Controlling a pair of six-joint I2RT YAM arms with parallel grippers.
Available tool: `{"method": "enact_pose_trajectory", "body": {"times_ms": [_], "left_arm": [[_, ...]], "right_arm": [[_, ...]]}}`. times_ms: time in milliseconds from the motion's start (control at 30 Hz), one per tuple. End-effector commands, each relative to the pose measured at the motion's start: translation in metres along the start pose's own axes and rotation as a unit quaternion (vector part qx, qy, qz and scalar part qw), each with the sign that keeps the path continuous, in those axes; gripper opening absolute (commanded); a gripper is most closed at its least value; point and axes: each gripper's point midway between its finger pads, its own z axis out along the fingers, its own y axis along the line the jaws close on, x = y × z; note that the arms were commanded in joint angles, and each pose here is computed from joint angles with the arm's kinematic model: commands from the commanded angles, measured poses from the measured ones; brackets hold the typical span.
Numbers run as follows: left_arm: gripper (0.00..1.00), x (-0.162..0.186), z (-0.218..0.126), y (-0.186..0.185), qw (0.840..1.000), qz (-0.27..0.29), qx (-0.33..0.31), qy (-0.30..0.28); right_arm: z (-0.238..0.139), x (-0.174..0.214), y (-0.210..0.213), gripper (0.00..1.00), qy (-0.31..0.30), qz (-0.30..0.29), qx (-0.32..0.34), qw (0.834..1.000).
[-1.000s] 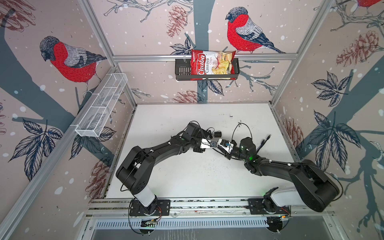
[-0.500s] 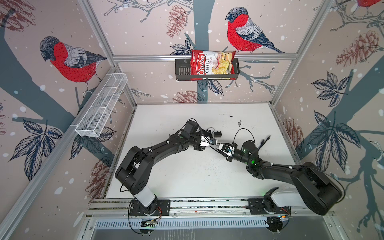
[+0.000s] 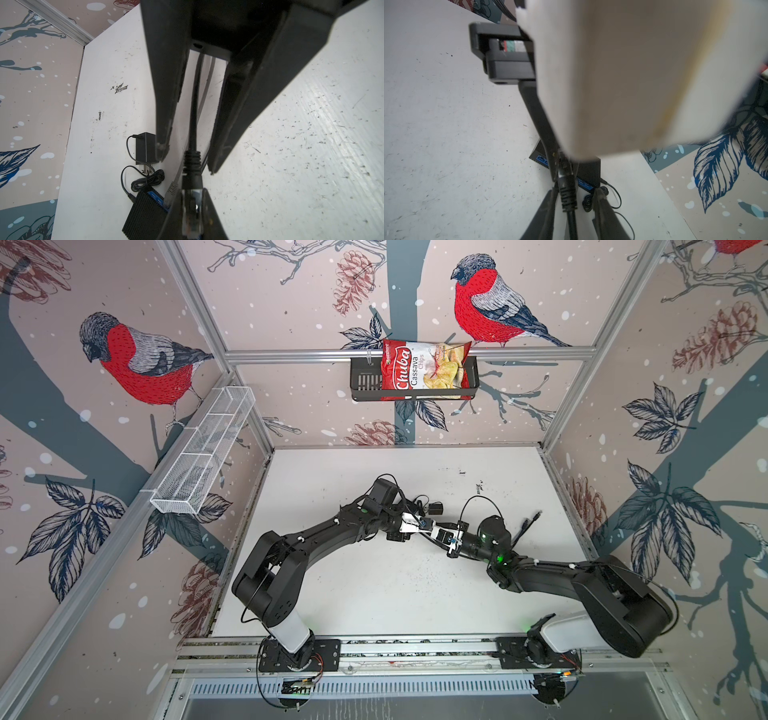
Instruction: Insert the plug into the switch port
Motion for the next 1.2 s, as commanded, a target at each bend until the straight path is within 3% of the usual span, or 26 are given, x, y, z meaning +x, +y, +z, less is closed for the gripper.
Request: {"method": "enact_pose_trajectory", "body": {"times_ms": [0, 500, 867, 1167], "left_arm": [[0.08, -0.004, -0.001, -0.003, 1.000, 0.000, 0.012, -0.012], [0.06, -0.005, -0.002, -0.001, 1.000, 0.003, 0.007, -0.011], [0.05, -0.005, -0.002, -0.002, 1.000, 0.002, 0.010, -0.013], [0.05, -0.011, -0.002, -0.005, 0.999, 0.000, 0.019, -0.030]], "right_arm": [[0.004, -0.005, 0.002, 0.33, -0.011, -0.009, -0.009, 1.000], [0.011, 0.008, 0.018, 0.30, 0.014, -0.011, -0.034, 0.999], [-0.005, 0.000, 0.006, 0.32, -0.021, 0.018, 0.002, 1.000], [-0.001, -0.001, 0.006, 0.31, -0.026, 0.013, -0.006, 1.000]]}}
